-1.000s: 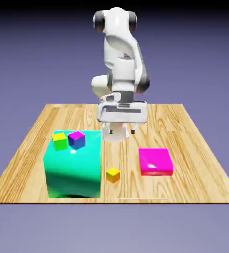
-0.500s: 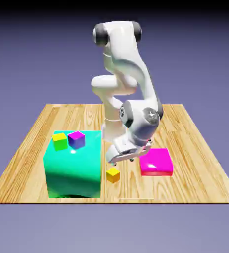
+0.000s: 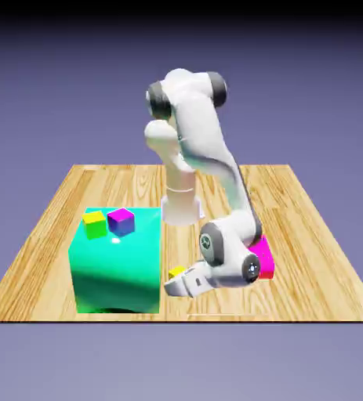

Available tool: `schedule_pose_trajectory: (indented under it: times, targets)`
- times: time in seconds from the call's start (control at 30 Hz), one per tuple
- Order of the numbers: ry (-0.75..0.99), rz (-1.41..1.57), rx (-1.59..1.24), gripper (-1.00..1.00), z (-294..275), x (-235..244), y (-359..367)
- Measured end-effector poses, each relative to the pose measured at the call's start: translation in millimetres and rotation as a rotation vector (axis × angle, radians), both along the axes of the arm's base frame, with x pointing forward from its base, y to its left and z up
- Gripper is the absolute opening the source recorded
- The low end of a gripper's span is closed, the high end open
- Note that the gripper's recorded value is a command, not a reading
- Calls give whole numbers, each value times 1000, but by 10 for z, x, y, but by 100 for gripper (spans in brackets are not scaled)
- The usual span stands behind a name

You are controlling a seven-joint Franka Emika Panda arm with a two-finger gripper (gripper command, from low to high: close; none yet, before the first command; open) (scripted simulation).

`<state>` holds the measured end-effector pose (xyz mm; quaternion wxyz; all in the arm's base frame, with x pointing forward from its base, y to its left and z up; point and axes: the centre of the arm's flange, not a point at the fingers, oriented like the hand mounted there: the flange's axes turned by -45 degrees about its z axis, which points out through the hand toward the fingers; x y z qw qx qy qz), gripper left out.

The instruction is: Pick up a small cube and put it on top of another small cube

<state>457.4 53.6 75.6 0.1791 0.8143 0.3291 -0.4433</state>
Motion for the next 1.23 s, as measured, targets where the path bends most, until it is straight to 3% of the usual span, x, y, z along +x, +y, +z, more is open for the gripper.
schedule_pose_trajectory:
  times: [0.2, 0.3, 0.67, 0.97, 1.13, 1.17, 1.23]
  targets:
    - [1, -2, 1, -100, 471, 300, 293]
    - [-56, 43, 134, -100, 886, 576, 440]
    - [-175, 286, 266, -100, 2692, 1076, -312]
    - [-17, 195, 31, -100, 3164, 620, -1757]
    - [0, 177, 0, -100, 2665, 366, -2117]
    - [0, 177, 1, 100, 2625, 341, -2146]
    - [0, 179, 0, 100, 2626, 342, -2147]
